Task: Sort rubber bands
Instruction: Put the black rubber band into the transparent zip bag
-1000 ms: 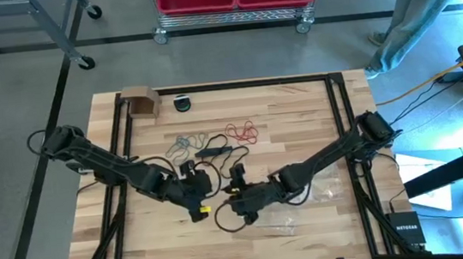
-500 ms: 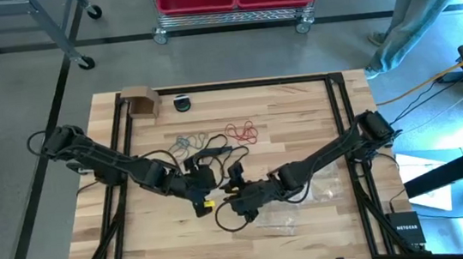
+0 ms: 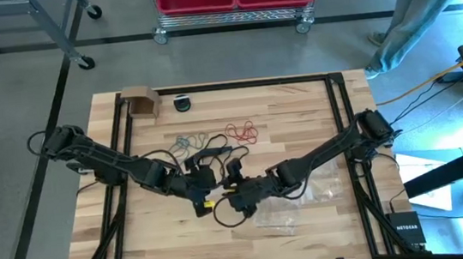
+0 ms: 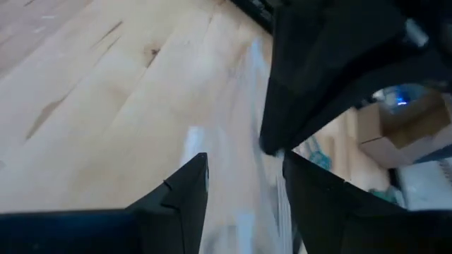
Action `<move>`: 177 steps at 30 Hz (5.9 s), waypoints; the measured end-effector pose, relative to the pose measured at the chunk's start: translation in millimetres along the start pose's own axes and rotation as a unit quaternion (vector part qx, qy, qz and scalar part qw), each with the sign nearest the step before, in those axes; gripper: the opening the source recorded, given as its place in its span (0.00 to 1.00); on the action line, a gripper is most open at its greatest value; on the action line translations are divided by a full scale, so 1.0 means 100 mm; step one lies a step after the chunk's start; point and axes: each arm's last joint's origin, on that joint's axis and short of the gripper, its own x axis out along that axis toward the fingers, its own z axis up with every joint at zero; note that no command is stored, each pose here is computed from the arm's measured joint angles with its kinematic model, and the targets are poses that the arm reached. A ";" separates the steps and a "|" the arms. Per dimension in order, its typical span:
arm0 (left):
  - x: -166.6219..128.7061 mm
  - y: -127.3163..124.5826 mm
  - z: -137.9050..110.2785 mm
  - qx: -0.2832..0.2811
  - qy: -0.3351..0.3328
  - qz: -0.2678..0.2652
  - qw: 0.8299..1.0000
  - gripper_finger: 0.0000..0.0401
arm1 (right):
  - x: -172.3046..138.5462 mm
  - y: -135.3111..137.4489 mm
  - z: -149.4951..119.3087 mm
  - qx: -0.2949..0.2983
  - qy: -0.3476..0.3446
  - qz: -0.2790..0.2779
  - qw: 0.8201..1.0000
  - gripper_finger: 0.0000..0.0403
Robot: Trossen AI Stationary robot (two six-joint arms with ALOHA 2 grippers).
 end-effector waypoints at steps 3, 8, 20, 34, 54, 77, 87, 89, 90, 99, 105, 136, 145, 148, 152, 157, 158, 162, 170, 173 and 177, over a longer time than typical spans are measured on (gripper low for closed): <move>0.01 0.02 0.00 -0.011 0.001 0.003 1.000 0.00 | 0.01 0.02 -0.05 0.000 0.011 -0.002 1.000 0.43; 0.01 0.03 0.01 -0.016 -0.003 0.011 1.000 0.00 | 0.01 0.02 -0.06 -0.001 0.015 -0.013 1.000 0.43; 0.03 0.09 0.05 -0.050 -0.021 0.041 0.998 0.00 | -0.01 0.02 0.03 0.012 0.002 -0.006 1.000 0.43; 0.02 0.06 0.02 -0.028 -0.012 0.033 0.999 0.00 | -0.06 0.01 0.08 -0.023 0.005 -0.055 0.998 0.43; 0.01 0.03 0.02 -0.022 -0.017 0.027 0.999 0.00 | 0.21 0.05 -0.13 0.001 0.040 -0.008 0.999 0.43; 0.00 0.04 0.02 -0.010 -0.013 0.025 1.000 0.00 | 0.28 0.02 -0.11 -0.148 0.073 -0.072 0.984 0.43; -0.08 0.07 -0.01 -0.011 -0.001 0.031 0.999 0.00 | 0.34 0.07 -0.14 -0.155 0.079 -0.062 0.983 0.24; -0.08 0.08 -0.04 -0.014 0.011 0.042 0.999 0.00 | 0.34 0.07 -0.15 -0.156 0.080 -0.061 0.983 0.15; -0.08 0.09 -0.06 -0.015 0.017 0.050 0.998 0.00 | 0.34 0.07 -0.14 -0.154 0.078 -0.059 0.983 0.10; -0.08 0.13 -0.07 -0.031 0.011 0.088 0.996 0.00 | 0.35 0.09 -0.14 -0.112 0.063 -0.036 0.991 0.06; -0.08 0.18 -0.07 -0.043 -0.002 0.123 0.991 0.00 | 0.35 0.11 -0.14 -0.071 0.048 -0.002 0.996 0.02; -0.11 0.11 -0.27 0.095 -0.021 0.211 0.973 0.00 | 0.44 0.08 -0.10 0.128 -0.007 0.042 0.991 0.03; 0.03 0.10 -0.57 0.030 -0.008 0.193 0.981 0.00 | 0.55 0.17 -0.16 0.141 -0.004 0.078 0.987 0.03; 0.03 0.07 -0.54 0.022 -0.025 0.180 0.983 0.00 | 0.55 0.18 -0.16 0.166 -0.003 0.080 0.983 0.03; 0.03 0.04 -0.52 0.025 -0.035 0.171 0.984 0.00 | 0.55 0.17 -0.16 0.207 0.000 0.063 0.976 0.05; 0.03 0.04 -0.52 0.025 -0.035 0.170 0.984 0.00 | 0.51 0.13 -0.13 0.214 -0.005 0.055 0.975 0.18; 0.03 0.04 -0.52 0.025 -0.035 0.170 0.984 0.00 | 0.48 0.11 -0.11 0.208 -0.009 0.055 0.976 0.22; 0.03 0.04 -0.52 0.022 -0.035 0.170 0.985 0.00 | 0.29 -0.01 -0.01 0.201 -0.023 0.052 0.978 0.34; 0.03 0.04 -0.52 0.019 -0.034 0.170 0.985 0.00 | -0.21 -0.28 0.12 0.186 -0.025 0.050 0.981 0.42; 0.03 0.04 -0.53 0.020 -0.031 0.169 0.985 0.00 | -0.38 -0.38 0.07 0.180 0.006 0.043 0.983 0.42; 0.02 0.04 -0.54 0.023 -0.029 0.170 0.985 0.00 | -0.40 -0.54 -0.12 0.170 0.077 0.039 0.982 0.42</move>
